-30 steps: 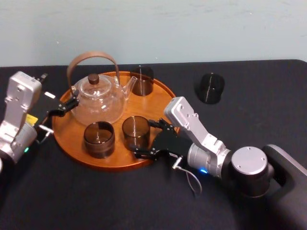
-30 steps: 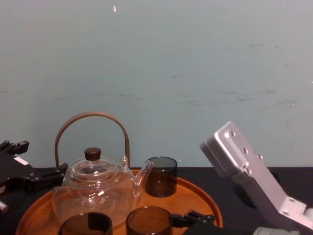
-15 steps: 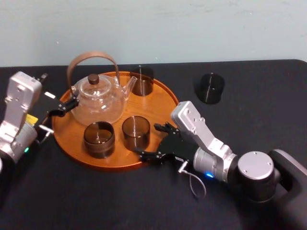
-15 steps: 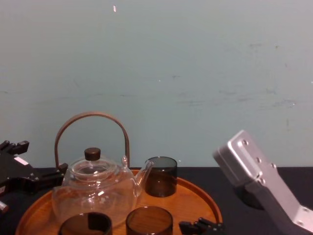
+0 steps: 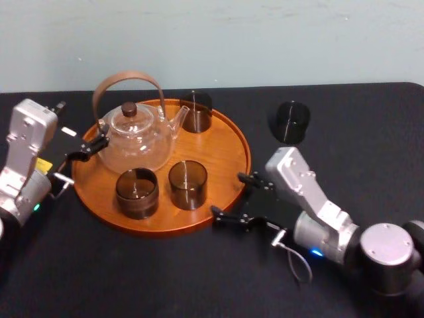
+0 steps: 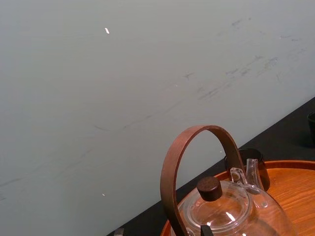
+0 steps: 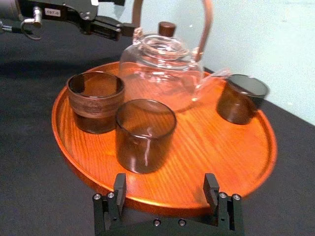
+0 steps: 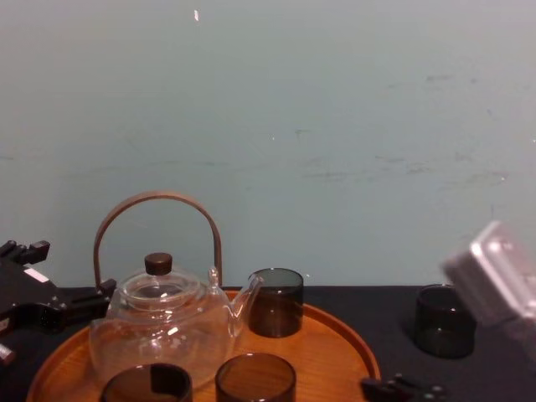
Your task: Pick up the glass from the table and place it on the tray.
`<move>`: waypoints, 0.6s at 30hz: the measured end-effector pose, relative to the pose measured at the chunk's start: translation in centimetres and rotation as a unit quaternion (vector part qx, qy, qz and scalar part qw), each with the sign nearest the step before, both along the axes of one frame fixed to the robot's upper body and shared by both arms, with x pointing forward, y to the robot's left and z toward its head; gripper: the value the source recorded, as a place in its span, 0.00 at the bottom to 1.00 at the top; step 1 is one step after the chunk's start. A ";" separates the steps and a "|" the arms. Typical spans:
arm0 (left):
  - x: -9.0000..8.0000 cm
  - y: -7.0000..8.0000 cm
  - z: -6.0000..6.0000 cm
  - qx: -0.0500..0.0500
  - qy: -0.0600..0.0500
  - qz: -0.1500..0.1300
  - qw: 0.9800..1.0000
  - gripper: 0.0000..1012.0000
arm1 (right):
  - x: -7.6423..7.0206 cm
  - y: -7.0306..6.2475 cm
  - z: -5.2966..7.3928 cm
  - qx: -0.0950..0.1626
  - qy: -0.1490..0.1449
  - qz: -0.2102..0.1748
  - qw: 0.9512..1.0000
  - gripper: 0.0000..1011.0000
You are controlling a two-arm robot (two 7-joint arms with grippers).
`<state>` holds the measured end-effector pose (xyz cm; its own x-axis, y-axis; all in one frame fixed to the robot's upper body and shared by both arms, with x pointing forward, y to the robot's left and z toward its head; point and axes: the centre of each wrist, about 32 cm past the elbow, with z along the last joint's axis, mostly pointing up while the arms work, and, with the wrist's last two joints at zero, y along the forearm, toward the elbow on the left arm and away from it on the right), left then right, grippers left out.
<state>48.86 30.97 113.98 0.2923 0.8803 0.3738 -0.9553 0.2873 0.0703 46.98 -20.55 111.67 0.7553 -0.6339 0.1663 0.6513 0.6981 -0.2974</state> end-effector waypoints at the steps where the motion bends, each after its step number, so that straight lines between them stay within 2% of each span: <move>1: 0.0 0.0 0.0 0.000 0.000 0.000 1.000 1.00 | -0.3 -0.5 0.1 0.000 -0.002 -0.005 1.000 0.99; 8: 0.0 0.0 0.0 0.000 0.000 0.000 1.000 1.00 | -1.5 -2.7 0.4 -0.002 -0.010 -0.033 0.999 0.99; 18: 0.0 0.0 0.0 0.000 0.000 0.000 1.000 1.00 | -1.8 -5.2 0.7 -0.001 -0.015 -0.078 0.997 0.99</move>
